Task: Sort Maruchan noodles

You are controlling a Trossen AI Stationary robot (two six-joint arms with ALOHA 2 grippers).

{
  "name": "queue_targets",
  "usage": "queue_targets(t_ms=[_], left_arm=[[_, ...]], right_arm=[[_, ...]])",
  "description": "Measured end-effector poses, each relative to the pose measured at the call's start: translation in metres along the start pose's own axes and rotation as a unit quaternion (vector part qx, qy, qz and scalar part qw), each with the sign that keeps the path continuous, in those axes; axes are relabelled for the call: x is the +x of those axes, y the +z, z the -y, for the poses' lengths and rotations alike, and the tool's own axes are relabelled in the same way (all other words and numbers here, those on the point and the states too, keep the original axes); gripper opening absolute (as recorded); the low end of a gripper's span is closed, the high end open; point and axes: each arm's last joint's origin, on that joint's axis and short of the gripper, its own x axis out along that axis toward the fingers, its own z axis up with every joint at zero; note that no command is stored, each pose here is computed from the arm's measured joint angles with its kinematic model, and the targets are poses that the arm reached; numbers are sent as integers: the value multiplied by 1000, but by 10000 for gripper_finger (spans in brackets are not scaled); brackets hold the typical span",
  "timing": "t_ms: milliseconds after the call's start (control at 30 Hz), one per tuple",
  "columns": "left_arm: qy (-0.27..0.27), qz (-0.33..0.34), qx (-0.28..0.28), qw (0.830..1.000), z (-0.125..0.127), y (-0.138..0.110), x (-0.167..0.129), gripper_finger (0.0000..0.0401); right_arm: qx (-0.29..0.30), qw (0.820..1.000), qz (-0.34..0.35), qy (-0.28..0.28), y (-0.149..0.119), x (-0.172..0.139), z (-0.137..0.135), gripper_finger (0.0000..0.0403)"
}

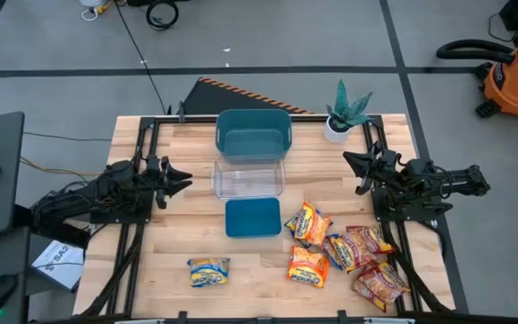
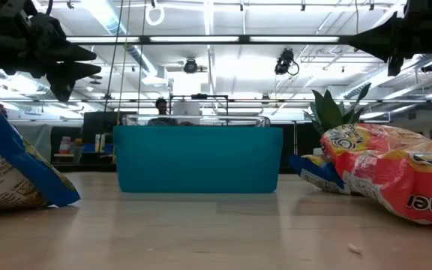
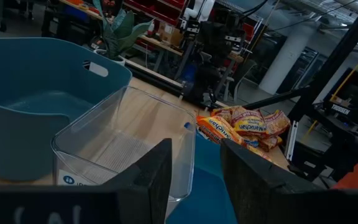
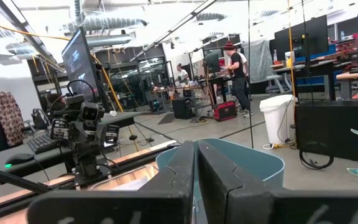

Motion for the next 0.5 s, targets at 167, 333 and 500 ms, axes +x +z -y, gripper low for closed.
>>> queue_targets(t_ms=[167, 333, 500], left_arm=[[0, 0, 0, 1000, 0, 0, 0, 142], [0, 0, 0, 1000, 0, 0, 0, 142], [0, 0, 0, 1000, 0, 0, 0, 142]], right_arm=[[0, 1000, 0, 0, 0, 0, 0, 24], [0, 1000, 1, 0, 0, 0, 0, 24], [33, 999, 24, 3, 5, 0, 0, 24]])
